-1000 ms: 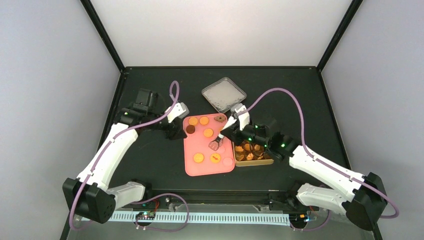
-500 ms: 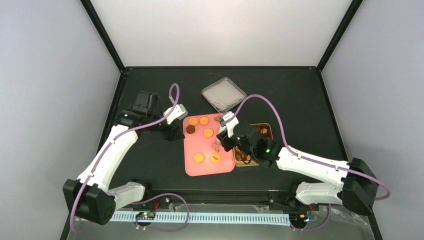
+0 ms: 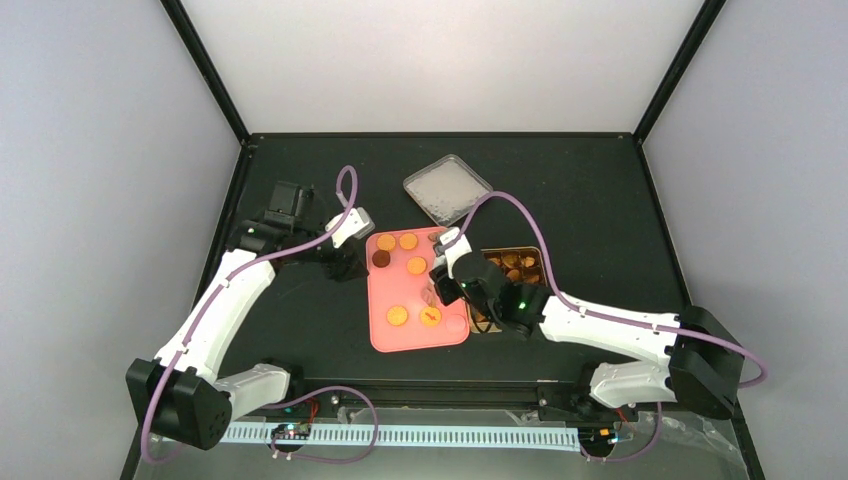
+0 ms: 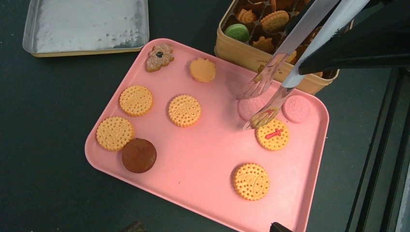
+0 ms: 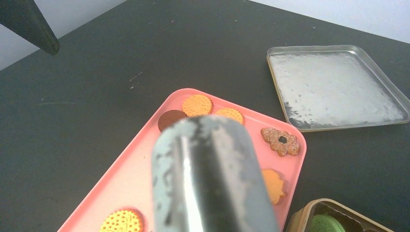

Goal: Pack the cookies
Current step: Pick up the fake cookies from the plate.

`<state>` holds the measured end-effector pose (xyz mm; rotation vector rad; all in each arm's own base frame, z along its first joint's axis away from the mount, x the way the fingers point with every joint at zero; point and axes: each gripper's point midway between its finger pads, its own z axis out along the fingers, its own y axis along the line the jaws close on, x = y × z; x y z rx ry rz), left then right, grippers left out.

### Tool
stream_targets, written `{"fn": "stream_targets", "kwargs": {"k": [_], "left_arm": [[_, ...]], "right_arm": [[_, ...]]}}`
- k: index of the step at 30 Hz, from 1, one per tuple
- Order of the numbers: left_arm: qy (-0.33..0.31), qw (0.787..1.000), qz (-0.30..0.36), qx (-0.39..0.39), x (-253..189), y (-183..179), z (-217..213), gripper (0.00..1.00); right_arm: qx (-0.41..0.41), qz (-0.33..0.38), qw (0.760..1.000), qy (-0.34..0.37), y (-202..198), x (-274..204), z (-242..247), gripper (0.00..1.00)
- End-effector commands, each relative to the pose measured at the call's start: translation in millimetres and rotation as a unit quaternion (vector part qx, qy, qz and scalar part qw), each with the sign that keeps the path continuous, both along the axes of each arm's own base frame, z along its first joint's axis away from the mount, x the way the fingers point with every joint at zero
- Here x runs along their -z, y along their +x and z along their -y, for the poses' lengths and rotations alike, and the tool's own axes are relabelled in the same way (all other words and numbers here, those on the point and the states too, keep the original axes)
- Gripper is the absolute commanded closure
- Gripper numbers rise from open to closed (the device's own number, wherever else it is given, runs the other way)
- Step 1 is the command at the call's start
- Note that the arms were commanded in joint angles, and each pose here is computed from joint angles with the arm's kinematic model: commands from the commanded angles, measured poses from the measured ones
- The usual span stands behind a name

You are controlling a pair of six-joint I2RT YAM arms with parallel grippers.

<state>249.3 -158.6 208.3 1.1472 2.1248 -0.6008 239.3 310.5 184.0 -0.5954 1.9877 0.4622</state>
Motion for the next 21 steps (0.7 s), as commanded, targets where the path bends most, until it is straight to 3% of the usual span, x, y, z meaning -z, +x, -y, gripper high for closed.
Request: {"fn": "stream_targets", "kwargs": {"k": [1,7,21], "left_arm": [[-0.012,1.000,0.015,0.007,-7,1,2,0.32],[-0.016,1.000,0.009,0.009,-6,2,3,0.32],[-0.016,1.000,0.008,0.013,-4,-1,3,0.33]], "right_arm": [[0.040,0.012,0.999,0.007,7,-5,4,0.62],[0.049,0.021,0.999,-0.003,5,-3,8,0.62],[0.039,0.061,0.997,0.031,12,-54,-7,0.62]]}}
